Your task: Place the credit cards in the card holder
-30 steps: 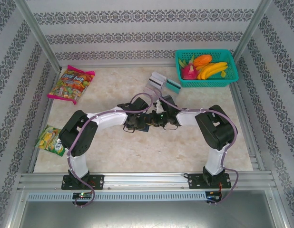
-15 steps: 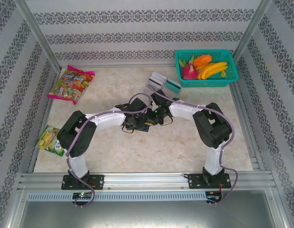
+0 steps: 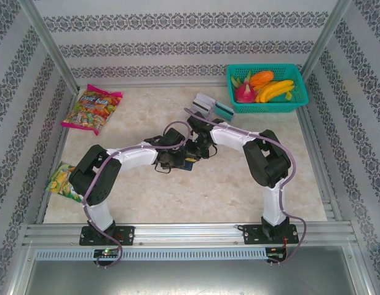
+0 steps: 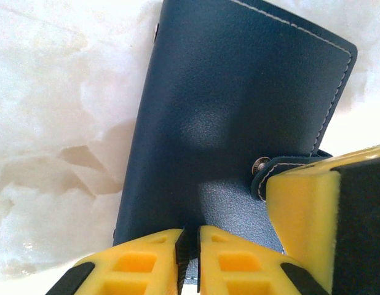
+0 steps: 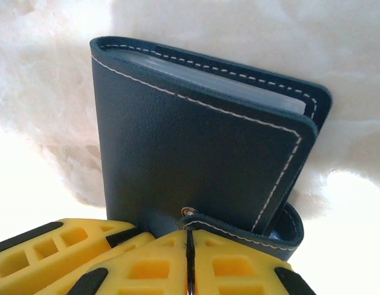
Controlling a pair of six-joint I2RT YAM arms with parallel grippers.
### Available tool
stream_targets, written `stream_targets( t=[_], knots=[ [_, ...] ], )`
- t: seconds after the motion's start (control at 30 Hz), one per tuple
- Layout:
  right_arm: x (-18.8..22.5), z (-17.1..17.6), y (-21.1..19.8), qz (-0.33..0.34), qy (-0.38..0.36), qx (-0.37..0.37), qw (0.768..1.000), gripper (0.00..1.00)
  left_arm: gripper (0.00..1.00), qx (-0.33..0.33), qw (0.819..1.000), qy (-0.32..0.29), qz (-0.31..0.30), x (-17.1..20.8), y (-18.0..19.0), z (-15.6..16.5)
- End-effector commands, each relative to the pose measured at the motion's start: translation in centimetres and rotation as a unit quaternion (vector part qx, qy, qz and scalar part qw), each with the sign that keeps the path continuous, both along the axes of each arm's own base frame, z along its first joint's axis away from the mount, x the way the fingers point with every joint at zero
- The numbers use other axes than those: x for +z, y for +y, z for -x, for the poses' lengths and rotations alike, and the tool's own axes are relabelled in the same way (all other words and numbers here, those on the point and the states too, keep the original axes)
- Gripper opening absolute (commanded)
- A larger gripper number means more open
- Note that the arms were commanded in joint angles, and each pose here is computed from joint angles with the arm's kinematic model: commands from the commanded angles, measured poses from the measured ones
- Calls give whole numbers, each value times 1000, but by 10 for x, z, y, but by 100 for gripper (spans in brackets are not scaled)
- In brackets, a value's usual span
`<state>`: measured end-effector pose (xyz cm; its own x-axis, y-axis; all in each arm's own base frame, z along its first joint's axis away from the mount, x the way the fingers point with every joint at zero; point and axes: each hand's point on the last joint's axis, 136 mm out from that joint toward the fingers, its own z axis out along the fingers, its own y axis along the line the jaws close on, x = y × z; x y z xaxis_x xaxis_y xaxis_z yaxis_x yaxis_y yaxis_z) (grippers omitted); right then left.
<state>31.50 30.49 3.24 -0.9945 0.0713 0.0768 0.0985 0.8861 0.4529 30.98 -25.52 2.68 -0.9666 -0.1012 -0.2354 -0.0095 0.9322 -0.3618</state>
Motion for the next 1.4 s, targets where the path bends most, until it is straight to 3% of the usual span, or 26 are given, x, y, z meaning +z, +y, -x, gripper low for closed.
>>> stream_targets(
  t=[0.0, 0.43, 0.77, 1.03, 1.37],
  knots=[
    [-61, 12, 20, 46, 4, 16, 999, 10, 17, -67, 996, 65, 16, -39, -14, 40],
    [-95, 26, -1, 89, 31, 16, 995, 9, 18, -14, 999, -12, 50, 39, 14, 5],
    [-97, 27, -19, 103, 32, 12, 994, 9, 19, 32, 996, -43, 76, 71, 44, -22],
    [-95, 26, -19, 118, 34, 28, 992, 9, 20, 79, 995, -30, 58, 55, 81, -48],
    [-103, 32, -33, 173, 55, 59, 982, 9, 18, 64, 996, -19, 54, 33, 75, -57]
  ],
)
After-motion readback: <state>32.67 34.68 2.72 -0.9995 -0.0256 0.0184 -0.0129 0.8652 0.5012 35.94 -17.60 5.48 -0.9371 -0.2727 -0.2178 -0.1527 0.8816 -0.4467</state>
